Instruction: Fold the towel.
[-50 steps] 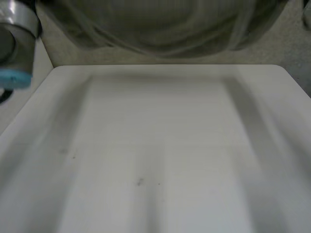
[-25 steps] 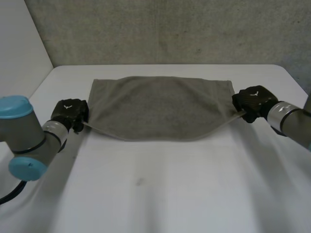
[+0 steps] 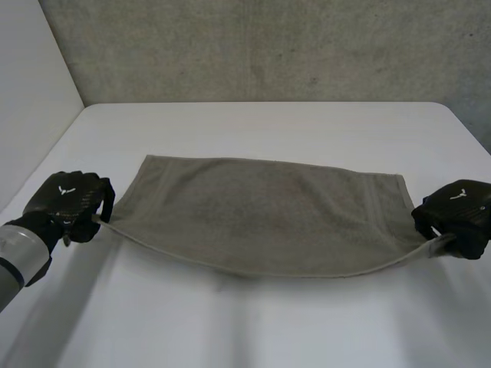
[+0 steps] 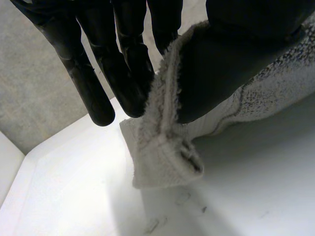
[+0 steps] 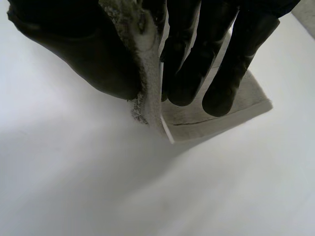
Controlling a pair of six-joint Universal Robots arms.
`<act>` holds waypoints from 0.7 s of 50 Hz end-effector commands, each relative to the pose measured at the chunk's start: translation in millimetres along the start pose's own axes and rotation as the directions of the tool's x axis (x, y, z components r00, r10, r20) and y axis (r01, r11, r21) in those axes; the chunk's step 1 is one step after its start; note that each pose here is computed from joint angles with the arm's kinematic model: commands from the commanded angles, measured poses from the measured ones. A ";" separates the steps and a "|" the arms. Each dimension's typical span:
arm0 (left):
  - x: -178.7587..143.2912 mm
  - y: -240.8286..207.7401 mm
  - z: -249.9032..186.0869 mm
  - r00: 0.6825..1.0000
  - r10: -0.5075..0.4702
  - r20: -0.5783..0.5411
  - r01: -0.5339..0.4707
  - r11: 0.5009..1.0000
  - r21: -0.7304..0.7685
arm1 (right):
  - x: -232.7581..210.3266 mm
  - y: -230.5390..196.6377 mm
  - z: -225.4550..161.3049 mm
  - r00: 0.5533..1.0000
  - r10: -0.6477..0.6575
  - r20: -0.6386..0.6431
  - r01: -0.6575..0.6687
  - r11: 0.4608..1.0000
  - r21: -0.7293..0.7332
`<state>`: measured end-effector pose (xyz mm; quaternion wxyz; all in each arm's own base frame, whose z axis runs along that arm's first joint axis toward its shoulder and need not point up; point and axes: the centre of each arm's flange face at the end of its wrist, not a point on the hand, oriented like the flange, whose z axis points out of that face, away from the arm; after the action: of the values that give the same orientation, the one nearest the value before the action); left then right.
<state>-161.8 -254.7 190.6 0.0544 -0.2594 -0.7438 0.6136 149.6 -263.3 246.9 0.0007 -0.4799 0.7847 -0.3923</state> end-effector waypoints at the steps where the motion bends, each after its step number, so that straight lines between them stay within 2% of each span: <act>1: -8.8 6.1 35.3 0.999 0.010 -0.031 -0.010 1.000 0.000 | 19.2 0.9 30.1 0.997 0.004 -0.072 -0.001 0.999 0.053; 3: -9.1 6.5 47.1 0.999 0.011 -0.044 -0.011 1.000 0.005 | 32.2 1.2 54.7 0.992 0.055 -0.114 -0.046 0.996 0.081; 4: -9.1 6.5 47.3 0.999 0.011 -0.045 -0.011 1.000 0.005 | 32.2 1.2 54.8 0.992 0.055 -0.114 -0.046 0.996 0.081; 6: -5.6 8.4 75.0 0.997 0.019 -0.079 -0.018 1.000 0.018 | 36.9 -1.2 66.1 0.988 0.085 -0.132 -0.072 0.993 0.097; 8: -6.4 6.8 89.8 0.996 0.024 -0.086 -0.021 0.999 0.035 | 40.1 -5.8 94.2 0.978 0.134 -0.158 -0.116 0.986 0.117; 19: -9.5 0.2 182.0 0.992 0.090 -0.089 -0.073 0.981 0.178 | 60.3 -17.5 164.1 0.923 0.232 -0.308 -0.172 0.962 0.211; 25: -12.2 8.2 218.8 0.995 0.092 -0.044 -0.080 0.973 0.214 | 64.5 -20.6 180.7 0.907 0.247 -0.340 -0.169 0.955 0.244; 35: -12.4 17.2 243.7 0.996 0.089 0.002 -0.088 0.971 0.223 | 69.4 -22.4 202.8 0.882 0.242 -0.404 -0.137 0.952 0.273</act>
<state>-240.7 -464.8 127.3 0.0688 -0.2956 -0.6545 0.6925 203.5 -437.4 152.2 -0.0669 -0.3013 0.7637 -0.5670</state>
